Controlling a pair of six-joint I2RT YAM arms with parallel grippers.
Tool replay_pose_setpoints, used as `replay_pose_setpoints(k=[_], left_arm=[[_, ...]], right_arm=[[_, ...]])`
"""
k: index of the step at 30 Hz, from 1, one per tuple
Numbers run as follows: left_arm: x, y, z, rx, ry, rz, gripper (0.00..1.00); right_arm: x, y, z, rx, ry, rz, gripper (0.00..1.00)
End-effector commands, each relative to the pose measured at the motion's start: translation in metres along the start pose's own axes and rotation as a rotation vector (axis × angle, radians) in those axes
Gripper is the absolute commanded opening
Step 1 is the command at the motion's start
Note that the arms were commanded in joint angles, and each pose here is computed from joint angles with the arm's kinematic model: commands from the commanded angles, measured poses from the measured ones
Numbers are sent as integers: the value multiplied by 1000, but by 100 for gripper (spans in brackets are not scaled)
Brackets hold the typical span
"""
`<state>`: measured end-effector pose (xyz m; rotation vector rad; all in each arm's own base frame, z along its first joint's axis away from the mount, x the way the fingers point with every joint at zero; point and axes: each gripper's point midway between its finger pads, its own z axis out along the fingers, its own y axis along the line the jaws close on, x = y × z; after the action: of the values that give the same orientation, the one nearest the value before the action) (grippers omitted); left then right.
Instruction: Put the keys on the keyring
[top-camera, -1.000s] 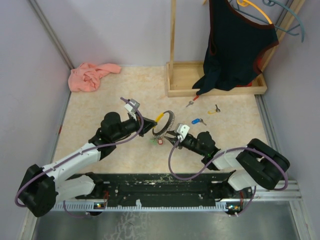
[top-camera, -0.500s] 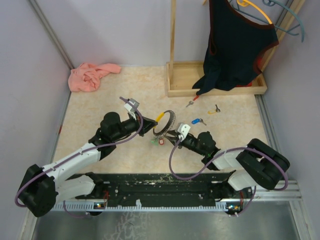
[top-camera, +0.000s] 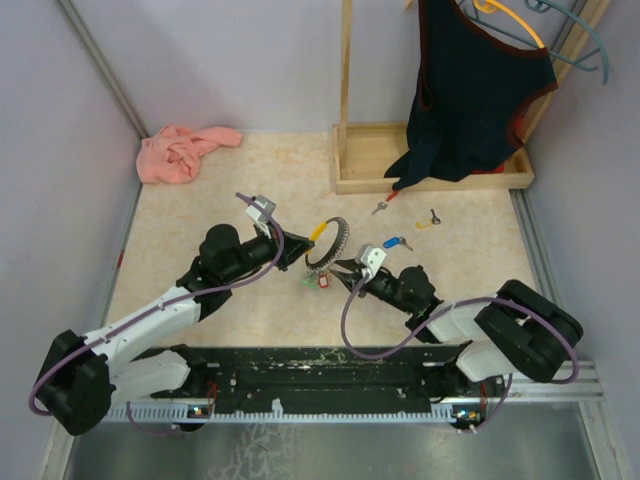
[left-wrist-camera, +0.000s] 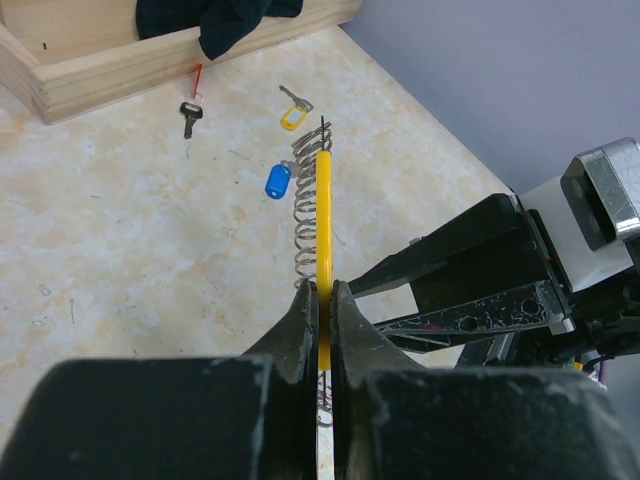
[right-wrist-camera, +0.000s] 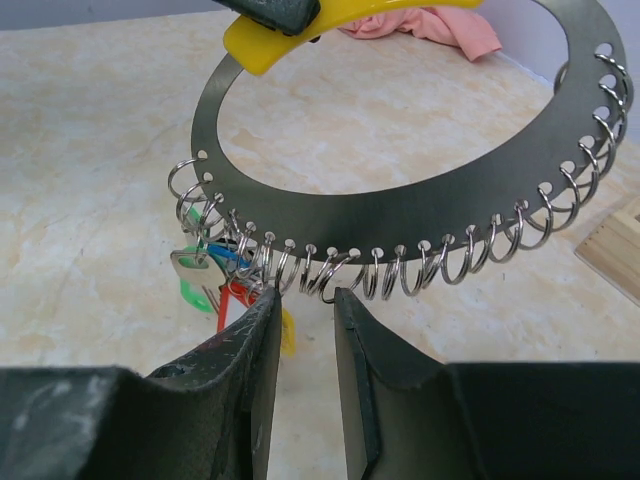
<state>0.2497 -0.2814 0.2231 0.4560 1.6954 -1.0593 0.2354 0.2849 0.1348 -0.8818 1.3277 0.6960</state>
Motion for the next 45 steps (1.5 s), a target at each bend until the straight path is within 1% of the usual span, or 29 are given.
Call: replay_pose_setpoints(k=[1, 4, 8, 16, 22, 30, 34, 45], left_arm=[[-33, -14, -2, 31, -113, 18, 1], [-34, -14, -3, 31, -116, 19, 1], [-33, -14, -3, 30, -117, 19, 1], [-31, -16, -3, 43, -109, 21, 1], [-30, -18, -3, 58, -101, 29, 1], [-28, -20, -2, 70, -90, 24, 1], [-28, -20, -3, 70, -92, 22, 1], [-27, -20, -2, 70, -97, 9, 1]], right_arm=[[-16, 3, -5, 6, -63, 27, 29], [-14, 4, -6, 14, -65, 34, 28], [-16, 8, -3, -3, -77, 38, 21], [-21, 5, 0, 22, -93, 22, 16], [-30, -5, 1, 65, -125, -13, 16], [-33, -2, 6, 42, -133, -15, 16], [-34, 0, 8, 30, -135, -11, 19], [-37, 0, 10, 27, -146, -2, 21]])
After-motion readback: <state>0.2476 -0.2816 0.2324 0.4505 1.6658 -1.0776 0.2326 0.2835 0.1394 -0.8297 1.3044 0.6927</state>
